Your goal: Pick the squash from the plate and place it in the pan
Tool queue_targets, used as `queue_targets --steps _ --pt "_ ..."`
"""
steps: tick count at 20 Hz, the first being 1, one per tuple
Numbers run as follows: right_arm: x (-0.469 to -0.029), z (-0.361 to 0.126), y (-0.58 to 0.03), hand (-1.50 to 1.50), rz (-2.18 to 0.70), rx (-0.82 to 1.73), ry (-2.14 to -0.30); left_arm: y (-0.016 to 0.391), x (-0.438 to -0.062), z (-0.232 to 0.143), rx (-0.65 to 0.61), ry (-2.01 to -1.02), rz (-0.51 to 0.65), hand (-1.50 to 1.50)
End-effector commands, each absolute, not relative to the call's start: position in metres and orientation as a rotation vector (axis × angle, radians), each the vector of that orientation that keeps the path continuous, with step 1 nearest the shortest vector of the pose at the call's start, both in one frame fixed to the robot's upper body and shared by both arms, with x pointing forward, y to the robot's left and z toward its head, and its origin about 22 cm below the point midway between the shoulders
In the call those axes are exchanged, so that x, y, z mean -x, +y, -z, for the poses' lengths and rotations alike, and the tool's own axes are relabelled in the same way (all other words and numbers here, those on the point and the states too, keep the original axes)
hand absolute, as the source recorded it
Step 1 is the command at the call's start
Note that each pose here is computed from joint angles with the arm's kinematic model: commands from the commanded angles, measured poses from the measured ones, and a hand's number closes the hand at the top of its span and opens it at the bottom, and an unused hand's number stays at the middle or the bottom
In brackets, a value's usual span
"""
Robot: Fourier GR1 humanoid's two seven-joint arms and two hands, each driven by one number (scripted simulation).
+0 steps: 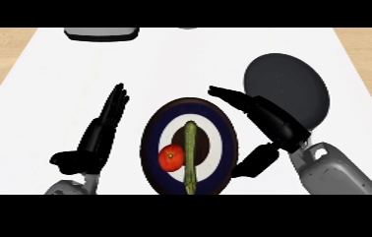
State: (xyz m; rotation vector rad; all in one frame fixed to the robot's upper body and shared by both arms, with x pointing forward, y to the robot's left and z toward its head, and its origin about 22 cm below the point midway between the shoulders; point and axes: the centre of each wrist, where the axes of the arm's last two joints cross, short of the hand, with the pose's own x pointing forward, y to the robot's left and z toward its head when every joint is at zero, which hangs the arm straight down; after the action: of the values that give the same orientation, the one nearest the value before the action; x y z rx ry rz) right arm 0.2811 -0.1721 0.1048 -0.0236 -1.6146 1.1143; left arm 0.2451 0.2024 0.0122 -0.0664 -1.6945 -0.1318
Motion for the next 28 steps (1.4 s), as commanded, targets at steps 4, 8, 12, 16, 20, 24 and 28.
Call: queue_targets --steps 4,8,12,16,20,24,28 --pt "-0.285 -0.102 -0.112 -1.5 -1.485 0.183 -1.35 0.2 -0.244 -0.013 0.081 -1.683 0.152 0.0" --pt "-0.288 -0.083 -0.081 -1.5 -1.621 0.186 -1.243 0.206 -0.245 -0.005 0.076 -1.681 0.132 0.0" --pt "-0.273 -0.055 -0.063 -1.5 -1.716 0.262 -1.165 0.212 -0.246 -0.005 0.055 -1.712 0.13 0.0" --pt "-0.276 -0.049 -0.042 -1.5 -1.7 0.249 -1.168 0.198 -0.253 -0.008 0.067 -1.688 0.137 0.0" --pt "-0.267 -0.057 -0.061 -1.5 -1.712 0.244 -1.119 0.203 -0.252 -0.001 0.065 -1.678 0.127 0.0" --pt "-0.28 -0.041 -0.052 -1.5 -1.684 0.27 -1.112 0.2 -0.245 0.007 0.074 -1.676 0.126 0.0" --pt "-0.292 -0.025 -0.052 -1.5 -1.634 0.262 -1.148 0.206 -0.244 -0.01 0.064 -1.688 0.121 0.0"
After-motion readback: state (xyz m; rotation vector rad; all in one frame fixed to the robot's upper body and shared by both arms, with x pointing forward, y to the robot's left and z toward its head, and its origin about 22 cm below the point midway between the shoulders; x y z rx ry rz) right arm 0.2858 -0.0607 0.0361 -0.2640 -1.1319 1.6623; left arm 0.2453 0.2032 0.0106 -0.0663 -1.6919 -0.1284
